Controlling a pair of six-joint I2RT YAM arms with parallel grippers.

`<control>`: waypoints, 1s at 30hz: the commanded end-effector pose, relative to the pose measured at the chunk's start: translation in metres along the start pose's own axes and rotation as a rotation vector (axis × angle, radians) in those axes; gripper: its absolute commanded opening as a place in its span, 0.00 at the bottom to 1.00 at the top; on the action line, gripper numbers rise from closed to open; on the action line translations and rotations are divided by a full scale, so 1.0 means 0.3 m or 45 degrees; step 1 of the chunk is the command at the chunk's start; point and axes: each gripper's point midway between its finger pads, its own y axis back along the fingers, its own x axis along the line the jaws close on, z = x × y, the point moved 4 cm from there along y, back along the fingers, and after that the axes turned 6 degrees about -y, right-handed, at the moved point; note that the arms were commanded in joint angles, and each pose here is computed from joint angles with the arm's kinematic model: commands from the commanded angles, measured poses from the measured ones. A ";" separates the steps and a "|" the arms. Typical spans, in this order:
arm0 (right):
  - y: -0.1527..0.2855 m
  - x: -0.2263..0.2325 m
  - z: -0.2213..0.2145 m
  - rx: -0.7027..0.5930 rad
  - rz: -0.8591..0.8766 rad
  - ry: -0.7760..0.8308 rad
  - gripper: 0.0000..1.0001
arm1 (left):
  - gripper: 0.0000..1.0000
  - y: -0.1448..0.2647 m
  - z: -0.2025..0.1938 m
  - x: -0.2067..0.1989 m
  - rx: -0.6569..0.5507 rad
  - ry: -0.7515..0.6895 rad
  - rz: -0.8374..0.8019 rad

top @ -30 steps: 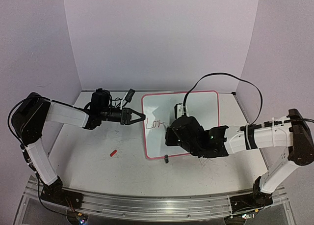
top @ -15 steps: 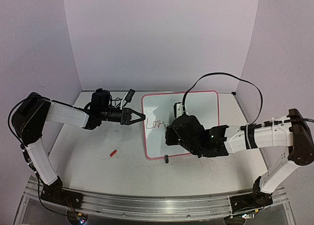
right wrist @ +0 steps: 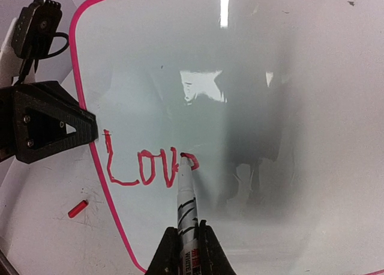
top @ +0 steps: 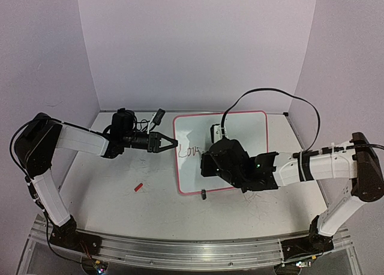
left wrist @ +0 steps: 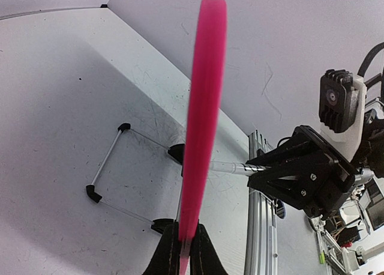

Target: Write a sentence on the whiteboard

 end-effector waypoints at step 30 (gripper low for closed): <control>0.005 -0.033 -0.058 0.069 -0.035 -0.046 0.00 | 0.00 -0.019 0.018 -0.050 0.017 -0.012 -0.096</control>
